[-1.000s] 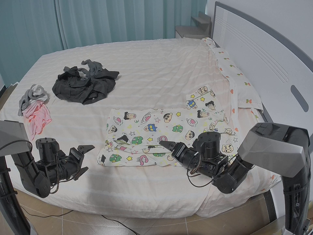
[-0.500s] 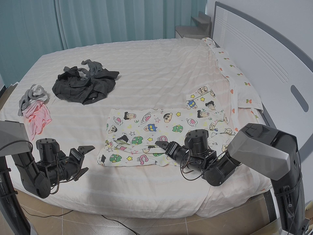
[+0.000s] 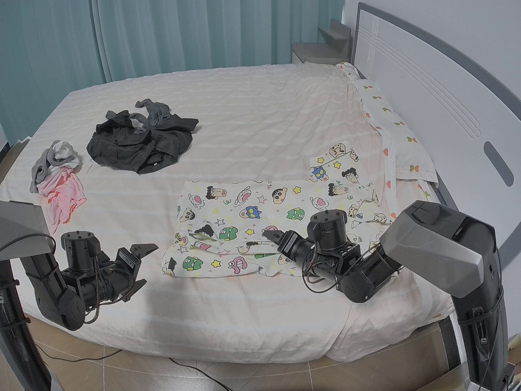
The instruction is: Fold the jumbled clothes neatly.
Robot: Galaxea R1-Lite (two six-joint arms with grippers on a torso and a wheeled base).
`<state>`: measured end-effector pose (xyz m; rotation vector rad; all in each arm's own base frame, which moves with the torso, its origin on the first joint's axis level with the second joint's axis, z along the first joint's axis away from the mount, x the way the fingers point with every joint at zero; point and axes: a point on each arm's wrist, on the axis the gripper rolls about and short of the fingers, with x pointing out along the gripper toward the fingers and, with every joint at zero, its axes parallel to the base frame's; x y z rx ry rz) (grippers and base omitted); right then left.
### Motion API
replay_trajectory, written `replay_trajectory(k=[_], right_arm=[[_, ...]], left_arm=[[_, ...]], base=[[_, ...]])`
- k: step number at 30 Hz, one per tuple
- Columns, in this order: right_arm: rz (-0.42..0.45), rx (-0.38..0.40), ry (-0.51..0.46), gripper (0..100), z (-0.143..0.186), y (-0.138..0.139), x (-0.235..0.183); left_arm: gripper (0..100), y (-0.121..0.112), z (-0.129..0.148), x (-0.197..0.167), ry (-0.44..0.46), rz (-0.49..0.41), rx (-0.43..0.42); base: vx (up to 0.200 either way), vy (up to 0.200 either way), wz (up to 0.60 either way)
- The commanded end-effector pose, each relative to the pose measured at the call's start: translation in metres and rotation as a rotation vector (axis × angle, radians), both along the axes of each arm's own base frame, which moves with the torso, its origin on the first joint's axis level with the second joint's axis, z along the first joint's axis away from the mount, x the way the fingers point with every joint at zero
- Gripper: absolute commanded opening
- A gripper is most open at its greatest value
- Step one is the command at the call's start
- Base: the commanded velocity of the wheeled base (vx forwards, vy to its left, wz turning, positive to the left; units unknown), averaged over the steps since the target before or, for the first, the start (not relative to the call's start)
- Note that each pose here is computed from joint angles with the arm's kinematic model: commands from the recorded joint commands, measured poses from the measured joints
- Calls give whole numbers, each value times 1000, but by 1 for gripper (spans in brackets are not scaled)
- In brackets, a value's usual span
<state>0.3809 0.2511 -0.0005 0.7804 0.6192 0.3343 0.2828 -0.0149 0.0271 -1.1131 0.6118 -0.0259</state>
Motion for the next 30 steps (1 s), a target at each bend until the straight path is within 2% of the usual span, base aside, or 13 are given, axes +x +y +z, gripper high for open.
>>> replay_trajectory(k=[1, 4, 8, 14, 17, 21, 26, 30], right_arm=[[-23, 40, -15, 100, 37, -18, -16], [-37, 71, -19, 100, 58, -28, -32], [-68, 75, -44, 100, 75, -48, -59], [-157, 59, -35, 100, 66, -90, -80], [-174, 69, -39, 100, 56, -99, -84], [-175, 91, -113, 100, 54, -103, -90], [-164, 103, -128, 100, 42, -105, -97], [-155, 109, -138, 100, 36, -104, -102]], left_arm=[[100, -3, -2, 0, 6, -12, 0], [100, -11, -1, -1, 6, -28, 4], [100, -30, 0, -3, -1, -18, 37], [100, -48, -1, -9, 5, -50, 58], [100, -50, 0, -10, 7, -51, 48], [100, -50, 4, -10, -4, -28, 39], [100, -51, 8, -11, -19, -22, 39], [100, -51, 6, -18, 3, -45, 38]], base=[[0, 0, 0], [0, 0, 0], [0, 0, 0], [0, 0, 0], [0, 0, 0], [0, 0, 0], [0, 0, 0], [0, 0, 0]])
